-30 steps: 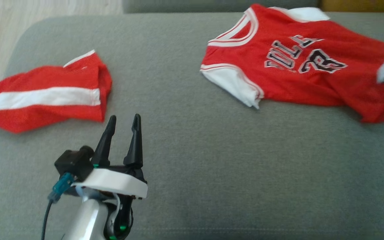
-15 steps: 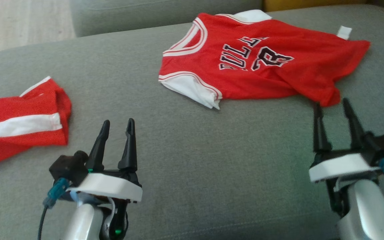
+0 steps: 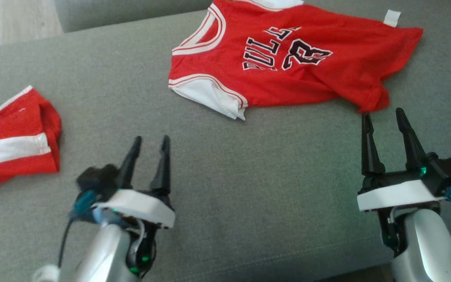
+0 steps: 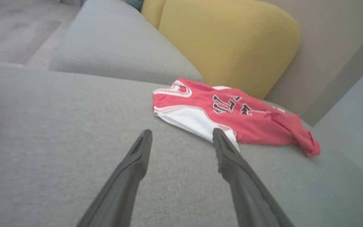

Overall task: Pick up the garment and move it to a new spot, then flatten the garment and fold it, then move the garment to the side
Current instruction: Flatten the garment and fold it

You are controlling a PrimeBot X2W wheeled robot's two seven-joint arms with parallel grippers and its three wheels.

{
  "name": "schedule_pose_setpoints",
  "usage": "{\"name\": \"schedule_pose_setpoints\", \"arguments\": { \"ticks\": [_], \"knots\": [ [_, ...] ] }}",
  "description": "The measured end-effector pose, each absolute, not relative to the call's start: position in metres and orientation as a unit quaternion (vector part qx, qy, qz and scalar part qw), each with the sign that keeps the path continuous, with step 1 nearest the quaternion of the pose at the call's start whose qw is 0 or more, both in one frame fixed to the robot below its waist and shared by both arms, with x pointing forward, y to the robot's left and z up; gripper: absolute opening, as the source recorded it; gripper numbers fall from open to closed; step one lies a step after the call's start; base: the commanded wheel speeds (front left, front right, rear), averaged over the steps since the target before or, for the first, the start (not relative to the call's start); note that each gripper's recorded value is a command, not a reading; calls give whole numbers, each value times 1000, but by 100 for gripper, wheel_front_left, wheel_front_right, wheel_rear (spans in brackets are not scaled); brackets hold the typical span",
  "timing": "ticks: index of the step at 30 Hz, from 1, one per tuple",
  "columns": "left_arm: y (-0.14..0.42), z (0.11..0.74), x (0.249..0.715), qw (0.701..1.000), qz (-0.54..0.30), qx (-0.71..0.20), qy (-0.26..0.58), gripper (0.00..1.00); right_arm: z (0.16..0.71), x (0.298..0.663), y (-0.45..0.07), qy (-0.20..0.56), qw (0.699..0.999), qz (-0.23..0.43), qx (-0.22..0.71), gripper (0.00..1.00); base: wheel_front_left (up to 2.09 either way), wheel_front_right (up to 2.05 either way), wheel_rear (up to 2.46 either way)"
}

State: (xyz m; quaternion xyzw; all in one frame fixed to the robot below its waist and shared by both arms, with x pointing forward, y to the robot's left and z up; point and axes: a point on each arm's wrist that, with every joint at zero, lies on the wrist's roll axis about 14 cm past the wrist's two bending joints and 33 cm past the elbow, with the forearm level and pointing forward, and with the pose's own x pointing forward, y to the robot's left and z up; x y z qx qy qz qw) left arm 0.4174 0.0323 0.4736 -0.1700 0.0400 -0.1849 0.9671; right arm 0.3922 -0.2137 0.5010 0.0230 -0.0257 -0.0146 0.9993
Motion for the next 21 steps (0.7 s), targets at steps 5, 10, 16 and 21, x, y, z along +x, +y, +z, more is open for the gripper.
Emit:
{"name": "schedule_pose_setpoints", "arguments": {
  "ticks": [5,10,16,21],
  "knots": [
    [-2,434,435,955,-229,-141,127,100,495,394,-216,-18,999,-18,24,100,0,0,0],
    [-28,424,476,946,-253,-111,170,100,501,402,-228,-28,999,-32,18,100,0,0,0],
    [-43,387,497,935,-252,-70,241,100,494,403,-240,-16,999,-50,15,100,0,0,0],
    [-48,378,514,934,-245,-53,255,100,489,403,-247,-9,998,-58,10,100,0,0,0]
  ]
}}
